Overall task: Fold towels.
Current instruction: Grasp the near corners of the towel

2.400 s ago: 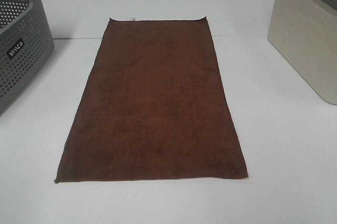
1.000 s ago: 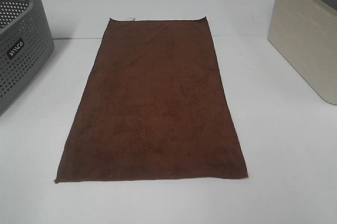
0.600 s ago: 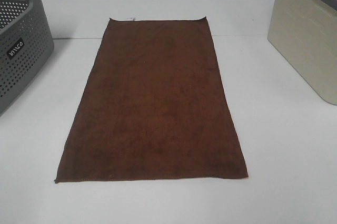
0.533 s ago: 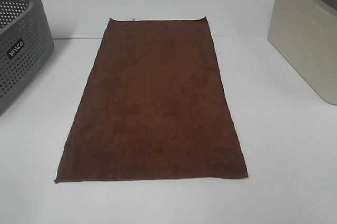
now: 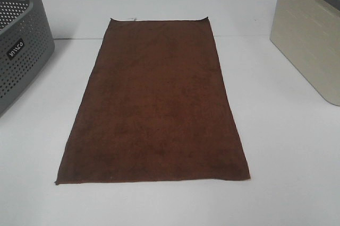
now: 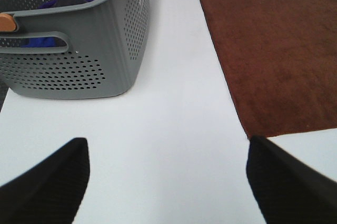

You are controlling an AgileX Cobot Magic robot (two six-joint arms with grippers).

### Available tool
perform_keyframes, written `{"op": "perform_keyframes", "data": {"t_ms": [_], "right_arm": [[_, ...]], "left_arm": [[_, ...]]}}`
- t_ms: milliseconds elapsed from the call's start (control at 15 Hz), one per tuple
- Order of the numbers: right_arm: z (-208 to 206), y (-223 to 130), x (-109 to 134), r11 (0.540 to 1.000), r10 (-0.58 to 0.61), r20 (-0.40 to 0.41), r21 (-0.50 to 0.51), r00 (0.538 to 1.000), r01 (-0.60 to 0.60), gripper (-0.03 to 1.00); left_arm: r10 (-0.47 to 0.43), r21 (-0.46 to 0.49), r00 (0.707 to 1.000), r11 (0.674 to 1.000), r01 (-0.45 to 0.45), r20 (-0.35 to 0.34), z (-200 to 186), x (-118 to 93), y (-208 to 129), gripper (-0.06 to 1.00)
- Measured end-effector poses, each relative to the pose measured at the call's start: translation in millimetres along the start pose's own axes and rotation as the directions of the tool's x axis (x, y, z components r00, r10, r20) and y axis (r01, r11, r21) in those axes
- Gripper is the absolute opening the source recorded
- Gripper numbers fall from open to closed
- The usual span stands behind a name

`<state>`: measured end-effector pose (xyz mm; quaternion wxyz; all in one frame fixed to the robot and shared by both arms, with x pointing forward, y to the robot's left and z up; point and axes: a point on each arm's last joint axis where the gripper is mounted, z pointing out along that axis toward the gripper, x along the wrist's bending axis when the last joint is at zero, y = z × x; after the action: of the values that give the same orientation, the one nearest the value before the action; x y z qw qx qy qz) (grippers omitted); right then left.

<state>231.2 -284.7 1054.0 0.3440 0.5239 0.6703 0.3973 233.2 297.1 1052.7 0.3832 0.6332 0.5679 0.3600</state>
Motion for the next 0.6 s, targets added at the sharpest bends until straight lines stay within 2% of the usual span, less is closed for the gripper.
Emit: {"op": "perform_keyframes", "data": {"t_ms": [600], "right_arm": [[0.0, 0.0, -0.2, 1.0, -0.001, 0.002, 0.0, 1.0, 0.001, 0.89]], "left_arm": [[0.0, 0.0, 1.0, 1.0, 0.0, 0.0, 0.0, 0.0, 0.0, 0.77]]}}
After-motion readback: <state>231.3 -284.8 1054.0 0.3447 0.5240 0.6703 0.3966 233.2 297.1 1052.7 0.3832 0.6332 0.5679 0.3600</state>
